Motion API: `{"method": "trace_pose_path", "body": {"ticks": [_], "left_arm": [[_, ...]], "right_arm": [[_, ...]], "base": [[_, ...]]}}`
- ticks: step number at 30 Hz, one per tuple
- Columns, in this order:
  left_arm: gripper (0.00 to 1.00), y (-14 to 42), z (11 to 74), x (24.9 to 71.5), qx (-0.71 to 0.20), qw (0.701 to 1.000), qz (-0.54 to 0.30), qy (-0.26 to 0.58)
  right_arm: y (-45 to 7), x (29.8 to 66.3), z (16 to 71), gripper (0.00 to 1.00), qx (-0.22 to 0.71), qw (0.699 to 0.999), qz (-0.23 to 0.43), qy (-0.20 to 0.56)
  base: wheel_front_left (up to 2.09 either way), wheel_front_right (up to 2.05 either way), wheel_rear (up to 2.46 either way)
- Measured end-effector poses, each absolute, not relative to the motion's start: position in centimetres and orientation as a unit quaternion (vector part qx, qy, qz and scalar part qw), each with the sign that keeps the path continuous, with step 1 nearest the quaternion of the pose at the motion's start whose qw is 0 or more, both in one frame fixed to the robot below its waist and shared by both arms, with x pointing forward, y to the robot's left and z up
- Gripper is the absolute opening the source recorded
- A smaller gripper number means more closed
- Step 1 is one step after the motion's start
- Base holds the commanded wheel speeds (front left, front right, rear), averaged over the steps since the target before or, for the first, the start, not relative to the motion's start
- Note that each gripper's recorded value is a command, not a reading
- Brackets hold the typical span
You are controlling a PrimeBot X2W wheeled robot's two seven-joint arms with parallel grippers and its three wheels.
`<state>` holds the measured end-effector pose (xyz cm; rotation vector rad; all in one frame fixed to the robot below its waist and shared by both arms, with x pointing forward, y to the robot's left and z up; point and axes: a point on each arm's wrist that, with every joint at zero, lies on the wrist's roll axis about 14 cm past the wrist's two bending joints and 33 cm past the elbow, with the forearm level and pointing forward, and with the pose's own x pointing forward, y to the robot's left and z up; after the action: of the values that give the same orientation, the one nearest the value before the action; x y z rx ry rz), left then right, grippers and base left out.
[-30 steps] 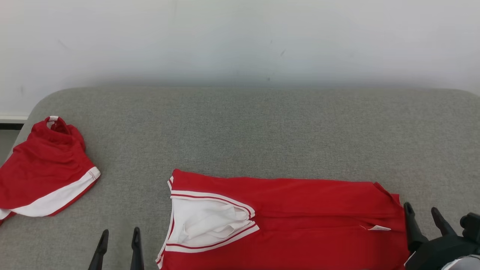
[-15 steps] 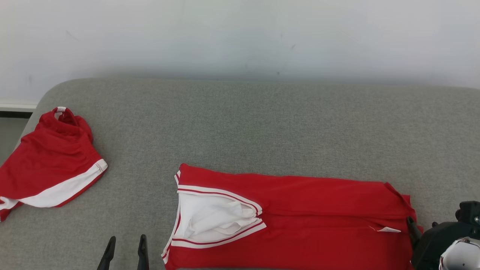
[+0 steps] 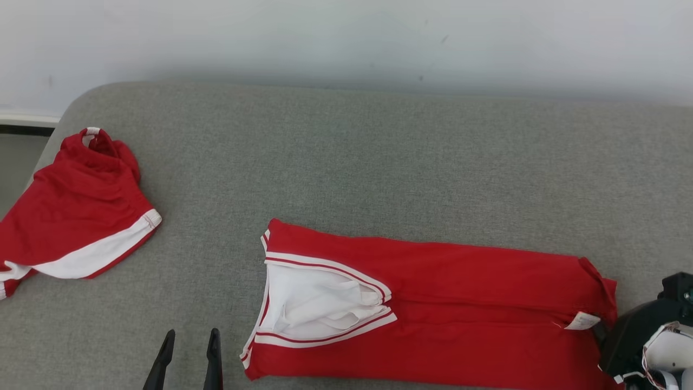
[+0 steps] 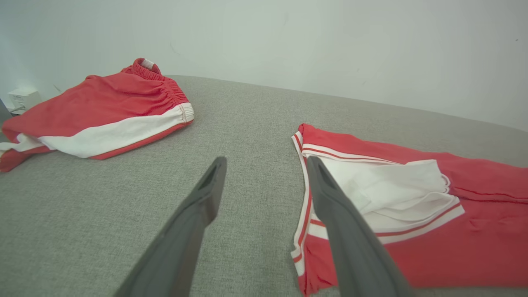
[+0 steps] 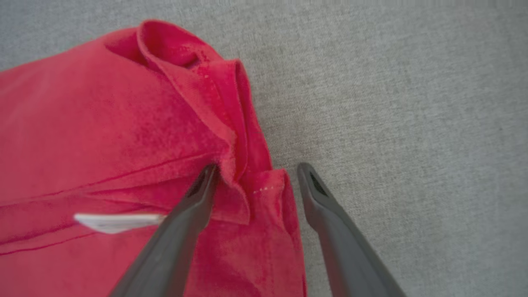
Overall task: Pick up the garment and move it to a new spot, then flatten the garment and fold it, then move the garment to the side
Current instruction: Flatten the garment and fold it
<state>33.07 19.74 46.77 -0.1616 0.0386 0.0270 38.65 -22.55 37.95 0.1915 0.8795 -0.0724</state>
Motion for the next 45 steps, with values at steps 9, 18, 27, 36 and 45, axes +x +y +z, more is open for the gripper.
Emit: {"method": "trace_pose_path", "body": {"ticks": [9,18,27,36,45], "left_arm": [[1.00,20.2,46.3,33.2,-0.081,0.996,0.022,0.027],[1.00,20.2,46.2,33.6,-0.086,0.996,0.022,0.027],[1.00,19.7,46.4,34.0,-0.091,0.996,0.014,0.024],[1.00,19.1,47.0,34.2,-0.093,0.996,0.002,0.015],[1.00,19.0,47.7,34.0,-0.095,0.995,0.000,0.003]], "right_arm": [[-20.6,40.2,37.5,0.00,0.079,0.888,-0.001,0.453],[-21.7,41.1,38.3,0.00,0.078,0.897,-0.018,0.435],[-29.3,40.0,40.7,0.00,0.058,0.908,-0.121,0.397],[-32.6,38.8,44.3,0.00,0.021,0.920,-0.157,0.359],[-22.9,39.5,46.2,0.00,0.021,0.939,-0.017,0.344]], "base": [[0.00,0.00,0.00],[0.00,0.00,0.00],[0.00,0.00,0.00],[0.00,0.00,0.00],[0.00,0.00,0.00]]}}
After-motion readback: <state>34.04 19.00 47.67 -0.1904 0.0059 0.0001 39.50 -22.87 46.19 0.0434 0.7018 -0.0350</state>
